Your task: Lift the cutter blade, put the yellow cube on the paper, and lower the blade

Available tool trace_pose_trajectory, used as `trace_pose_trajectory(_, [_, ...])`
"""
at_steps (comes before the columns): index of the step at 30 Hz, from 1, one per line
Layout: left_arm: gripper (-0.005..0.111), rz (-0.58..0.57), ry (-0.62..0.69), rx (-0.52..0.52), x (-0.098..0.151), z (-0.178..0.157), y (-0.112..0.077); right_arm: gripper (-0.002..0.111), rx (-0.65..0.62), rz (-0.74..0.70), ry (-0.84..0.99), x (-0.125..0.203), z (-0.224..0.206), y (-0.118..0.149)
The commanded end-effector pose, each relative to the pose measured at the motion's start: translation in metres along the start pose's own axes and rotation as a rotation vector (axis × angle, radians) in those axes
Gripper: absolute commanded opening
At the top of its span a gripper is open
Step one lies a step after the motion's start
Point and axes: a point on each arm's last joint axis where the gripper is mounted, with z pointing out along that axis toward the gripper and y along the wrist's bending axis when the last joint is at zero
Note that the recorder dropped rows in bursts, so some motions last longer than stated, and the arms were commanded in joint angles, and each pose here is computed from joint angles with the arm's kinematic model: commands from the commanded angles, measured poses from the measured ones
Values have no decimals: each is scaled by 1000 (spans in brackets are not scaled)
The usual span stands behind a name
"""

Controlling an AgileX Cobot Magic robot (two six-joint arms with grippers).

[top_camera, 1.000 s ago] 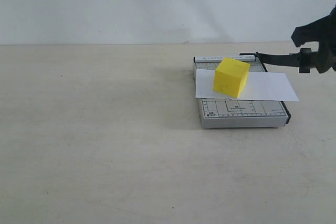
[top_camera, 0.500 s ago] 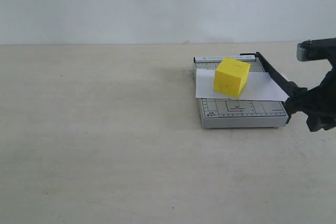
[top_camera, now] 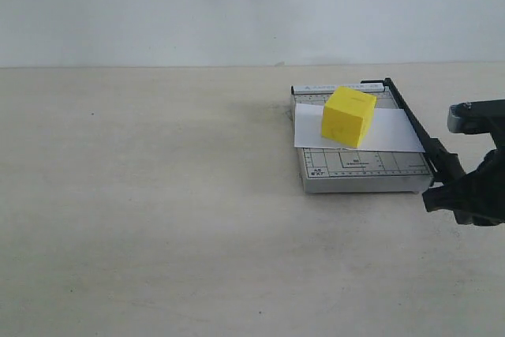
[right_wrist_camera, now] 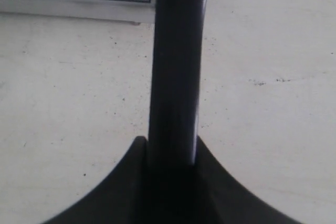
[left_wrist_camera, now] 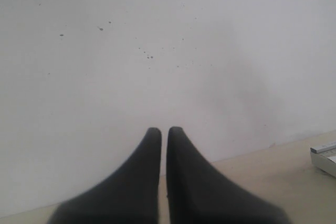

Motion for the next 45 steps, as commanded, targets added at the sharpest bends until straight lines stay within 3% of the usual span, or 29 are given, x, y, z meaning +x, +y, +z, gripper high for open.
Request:
trace_pose_trajectory(1, [4, 3, -4, -5, 1, 0, 0, 1, -3, -28, 145, 27, 9, 0])
trace_pose_trajectory(21, [4, 3, -4, -5, 1, 0, 0, 3, -2, -19, 135, 25, 22, 0])
trace_pose_trajectory(23, [4, 3, -4, -5, 1, 0, 0, 14, -3, -24, 128, 25, 20, 0])
trace_pose_trajectory(28, [4, 3, -4, -5, 1, 0, 0, 53, 0, -27, 69, 20, 10, 0])
trace_pose_trajectory(30, [4, 3, -4, -5, 1, 0, 0, 62, 1, -27, 25, 15, 3, 0])
trace_pose_trajectory(42, [4, 3, -4, -5, 1, 0, 0, 62, 2, -18, -346, -41, -91, 1])
trace_pose_trajectory(45, [4, 3, -4, -5, 1, 0, 0, 49, -12, -26, -512, -43, -124, 3])
